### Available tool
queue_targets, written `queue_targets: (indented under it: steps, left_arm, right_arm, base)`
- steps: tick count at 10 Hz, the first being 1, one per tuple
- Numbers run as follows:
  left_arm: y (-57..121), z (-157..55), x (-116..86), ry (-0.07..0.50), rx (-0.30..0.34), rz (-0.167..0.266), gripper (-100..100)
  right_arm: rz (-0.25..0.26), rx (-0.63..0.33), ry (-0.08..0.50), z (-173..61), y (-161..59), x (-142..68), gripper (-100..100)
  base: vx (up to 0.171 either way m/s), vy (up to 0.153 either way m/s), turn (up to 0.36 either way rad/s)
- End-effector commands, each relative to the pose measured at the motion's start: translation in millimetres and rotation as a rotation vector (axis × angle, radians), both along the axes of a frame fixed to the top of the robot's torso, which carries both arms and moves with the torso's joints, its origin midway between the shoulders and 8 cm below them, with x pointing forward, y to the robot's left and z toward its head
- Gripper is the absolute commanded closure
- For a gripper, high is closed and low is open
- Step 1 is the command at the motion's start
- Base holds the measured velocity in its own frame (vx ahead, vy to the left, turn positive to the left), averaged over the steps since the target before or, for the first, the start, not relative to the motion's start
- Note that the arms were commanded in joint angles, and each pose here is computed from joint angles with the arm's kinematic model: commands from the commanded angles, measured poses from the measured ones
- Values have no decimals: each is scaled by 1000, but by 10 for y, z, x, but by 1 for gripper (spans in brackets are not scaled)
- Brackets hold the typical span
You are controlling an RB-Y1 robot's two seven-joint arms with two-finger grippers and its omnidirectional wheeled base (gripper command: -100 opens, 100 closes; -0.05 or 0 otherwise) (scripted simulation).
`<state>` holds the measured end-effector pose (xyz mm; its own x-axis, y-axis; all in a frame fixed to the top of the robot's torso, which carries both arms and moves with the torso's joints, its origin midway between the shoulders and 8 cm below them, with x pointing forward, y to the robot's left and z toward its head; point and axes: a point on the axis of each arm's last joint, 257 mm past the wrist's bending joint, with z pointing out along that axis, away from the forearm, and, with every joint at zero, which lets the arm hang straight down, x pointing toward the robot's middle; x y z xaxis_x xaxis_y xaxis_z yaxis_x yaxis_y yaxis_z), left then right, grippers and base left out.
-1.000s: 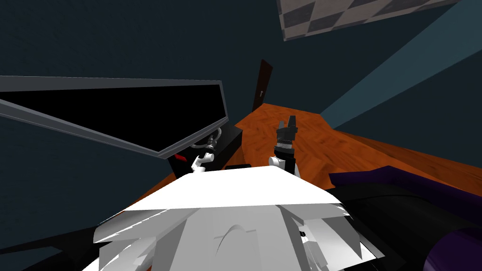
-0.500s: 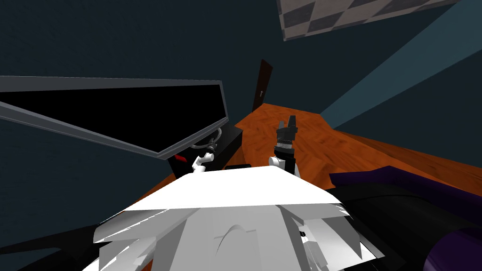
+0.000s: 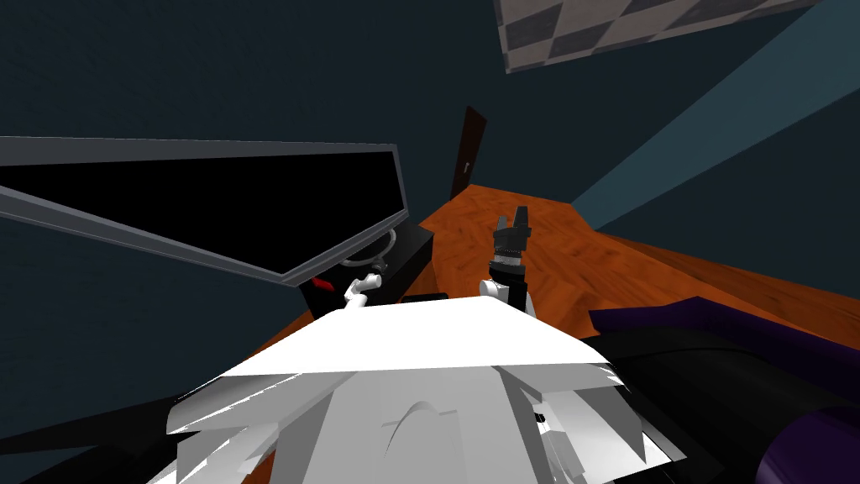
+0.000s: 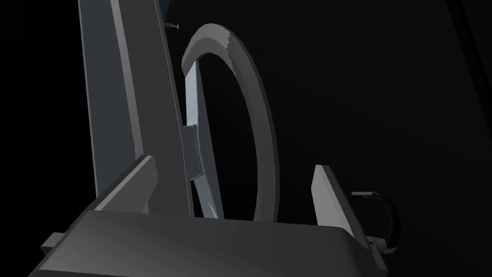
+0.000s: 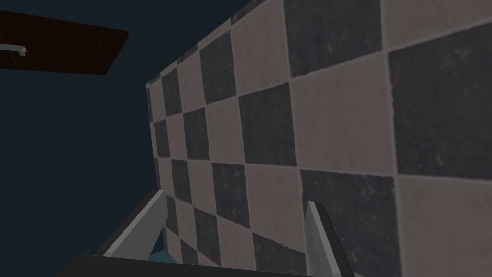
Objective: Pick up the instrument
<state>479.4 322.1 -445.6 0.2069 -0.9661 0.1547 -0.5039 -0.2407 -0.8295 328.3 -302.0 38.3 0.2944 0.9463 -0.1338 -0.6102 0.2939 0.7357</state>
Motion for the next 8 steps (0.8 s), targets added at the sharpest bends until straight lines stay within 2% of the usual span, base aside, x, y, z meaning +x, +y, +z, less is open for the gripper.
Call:
queue_targets:
  steps: [1, 2, 6, 7, 8]
  left_arm:
    - [51, -216, -96, 77, -6, 10, -100]
    - [58, -287, -144, 95, -7, 13, -100]
    - [158, -778, -469, 278, -18, 33, -100]
    - [158, -779, -470, 279, -18, 33, -100]
    - [174, -870, -548, 316, -20, 37, -100]
  right_arm:
    - [0, 0, 0, 0, 0, 0, 0]
    - [0, 0, 0, 0, 0, 0, 0]
    - [0, 0, 0, 0, 0, 0, 0]
    - [0, 0, 0, 0, 0, 0, 0]
    - [0, 0, 0, 0, 0, 0, 0]
  base:
    - [31, 35, -2]
    - [19, 31, 1]
    - [26, 32, 2]
    - [21, 27, -1]
    - [17, 25, 2]
